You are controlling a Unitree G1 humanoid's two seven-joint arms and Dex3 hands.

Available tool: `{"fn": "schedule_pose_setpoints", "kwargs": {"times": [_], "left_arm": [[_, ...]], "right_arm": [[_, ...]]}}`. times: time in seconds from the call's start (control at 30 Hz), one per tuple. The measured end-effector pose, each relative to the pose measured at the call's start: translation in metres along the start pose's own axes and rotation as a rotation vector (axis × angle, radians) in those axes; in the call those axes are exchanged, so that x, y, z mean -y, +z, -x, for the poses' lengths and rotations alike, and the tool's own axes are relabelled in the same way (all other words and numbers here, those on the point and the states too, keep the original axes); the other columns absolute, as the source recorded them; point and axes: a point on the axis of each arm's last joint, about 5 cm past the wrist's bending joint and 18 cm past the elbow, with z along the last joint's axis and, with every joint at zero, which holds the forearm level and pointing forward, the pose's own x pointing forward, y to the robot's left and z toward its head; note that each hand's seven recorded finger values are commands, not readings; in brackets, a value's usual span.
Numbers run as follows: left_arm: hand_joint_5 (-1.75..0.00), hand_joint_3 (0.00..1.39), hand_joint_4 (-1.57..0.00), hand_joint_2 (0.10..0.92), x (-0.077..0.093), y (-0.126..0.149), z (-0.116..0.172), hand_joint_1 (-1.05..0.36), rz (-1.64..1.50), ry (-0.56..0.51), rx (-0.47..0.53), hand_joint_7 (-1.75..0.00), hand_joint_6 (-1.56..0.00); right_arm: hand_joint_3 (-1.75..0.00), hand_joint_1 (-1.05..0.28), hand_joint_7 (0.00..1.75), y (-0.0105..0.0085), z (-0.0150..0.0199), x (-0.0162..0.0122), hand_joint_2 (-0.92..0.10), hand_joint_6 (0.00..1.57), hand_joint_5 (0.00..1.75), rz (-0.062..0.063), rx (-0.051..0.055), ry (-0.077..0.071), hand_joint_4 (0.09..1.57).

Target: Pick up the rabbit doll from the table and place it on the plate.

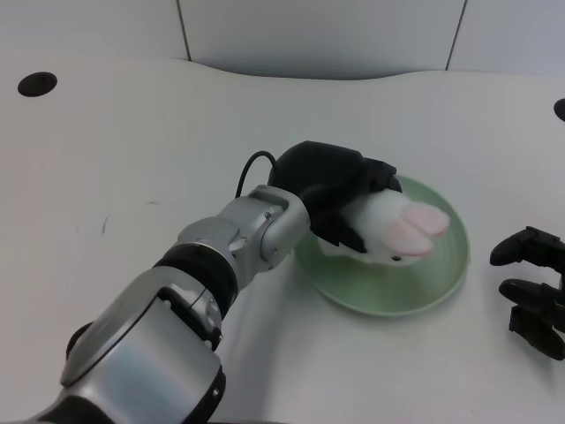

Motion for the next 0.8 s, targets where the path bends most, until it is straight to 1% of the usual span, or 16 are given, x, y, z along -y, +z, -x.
{"fn": "schedule_pose_setpoints", "kwargs": {"times": [0.07,0.1,0.13,0.23,0.37,0.4,0.43,0.47,0.5,0.53,0.57,0.63,0.67,0.7,0.73,0.8], "left_arm": [[-0.11,0.2,-0.32,0.921,0.0,-0.001,0.0,-0.53,-0.02,-0.007,-0.017,0.0,-0.43],[-0.07,0.26,-0.26,0.921,0.001,-0.001,0.0,-0.61,-0.024,-0.007,-0.024,0.0,-0.36],[-0.03,0.37,-0.19,0.921,0.001,-0.002,0.0,-0.71,-0.035,-0.004,-0.031,0.0,-0.26],[0.0,0.51,-0.11,0.921,0.002,-0.003,0.001,-0.81,-0.09,-0.016,-0.041,0.0,-0.15],[0.0,0.54,-0.1,0.921,0.002,-0.006,0.002,-0.85,-0.145,-0.039,-0.032,0.0,-0.12],[0.0,0.54,-0.09,0.921,0.002,-0.007,0.003,-0.86,-0.152,-0.042,-0.03,0.0,-0.12],[0.0,0.54,-0.09,0.921,0.002,-0.009,0.004,-0.87,-0.156,-0.043,-0.029,0.0,-0.11],[0.0,0.54,-0.08,0.921,0.001,-0.01,0.005,-0.88,-0.158,-0.043,-0.027,0.0,-0.1],[0.0,0.54,-0.08,0.921,0.0,-0.012,0.006,-0.89,-0.16,-0.043,-0.027,0.0,-0.1],[0.0,0.55,-0.08,0.921,-0.001,-0.015,0.007,-0.91,-0.161,-0.042,-0.026,0.0,-0.09],[0.0,0.56,-0.08,0.921,-0.003,-0.017,0.008,-0.93,-0.163,-0.041,-0.025,0.0,-0.09],[0.0,0.58,-0.07,0.921,-0.007,-0.021,0.01,-0.95,-0.164,-0.036,-0.015,0.0,-0.08],[0.0,0.59,-0.07,0.921,-0.01,-0.023,0.01,-0.96,-0.167,-0.031,-0.013,0.0,-0.08],[-0.01,0.59,-0.08,0.921,-0.012,-0.025,0.011,-0.97,-0.163,-0.023,-0.01,0.0,-0.08],[-0.01,0.6,-0.09,0.921,-0.015,-0.026,0.011,-0.98,-0.15,-0.009,-0.001,-0.01,-0.09],[-0.02,0.59,-0.11,0.921,-0.02,-0.029,0.014,-0.99,-0.103,0.029,0.029,-0.01,-0.1]], "right_arm": [[-0.05,-0.41,1.75,0.0002,-0.0001,0.0,-0.92,0.57,1.75,0.001,0.0,-0.002,1.33],[-0.06,-0.4,1.75,0.0004,-0.0002,0.0,-0.92,0.57,1.75,0.002,0.0,-0.002,1.33],[-0.06,-0.41,1.75,0.0006,-0.0003,-0.0001,-0.92,0.6,1.75,0.004,0.001,-0.001,1.34],[-0.06,-0.4,1.75,0.0009,-0.0004,-0.0001,-0.92,0.62,1.75,0.006,0.001,0.0,1.35],[-0.06,-0.39,1.75,0.0006,-0.0003,0.0,-0.92,0.59,1.75,0.003,0.004,0.009,1.37],[-0.07,-0.4,1.75,0.0007,-0.0003,-0.0001,-0.92,0.63,1.75,0.004,0.004,0.01,1.38],[-0.08,-0.42,1.75,0.0009,-0.0004,-0.0002,-0.92,0.68,1.75,0.013,0.004,0.01,1.39],[-0.08,-0.42,1.75,0.0012,-0.0005,-0.0003,-0.92,0.67,1.75,0.021,0.007,0.011,1.38],[-0.07,-0.41,1.75,0.0013,-0.0004,-0.0003,-0.92,0.64,1.75,0.024,0.009,0.009,1.37],[-0.06,-0.39,1.75,0.0012,-0.0003,-0.0002,-0.92,0.58,1.75,0.02,0.009,0.008,1.34],[-0.05,-0.39,1.75,0.0007,-0.0002,-0.0002,-0.92,0.58,1.75,0.011,0.006,0.007,1.34],[-0.03,-0.4,1.75,-0.0004,-0.0001,-0.0001,-0.91,0.54,1.75,-0.012,-0.005,0.004,1.28],[-0.03,-0.4,1.75,-0.0008,-0.0001,-0.0001,-0.91,0.54,1.75,-0.019,-0.01,0.001,1.27],[-0.03,-0.39,1.75,-0.0009,-0.0001,-0.0001,-0.91,0.51,1.75,-0.023,-0.012,-0.001,1.27],[-0.03,-0.4,1.75,-0.0008,-0.0001,-0.0001,-0.92,0.54,1.75,-0.023,-0.012,-0.001,1.28],[-0.04,-0.4,1.75,-0.0004,-0.0002,-0.0001,-0.92,0.55,1.75,-0.02,-0.01,-0.001,1.29]]}}
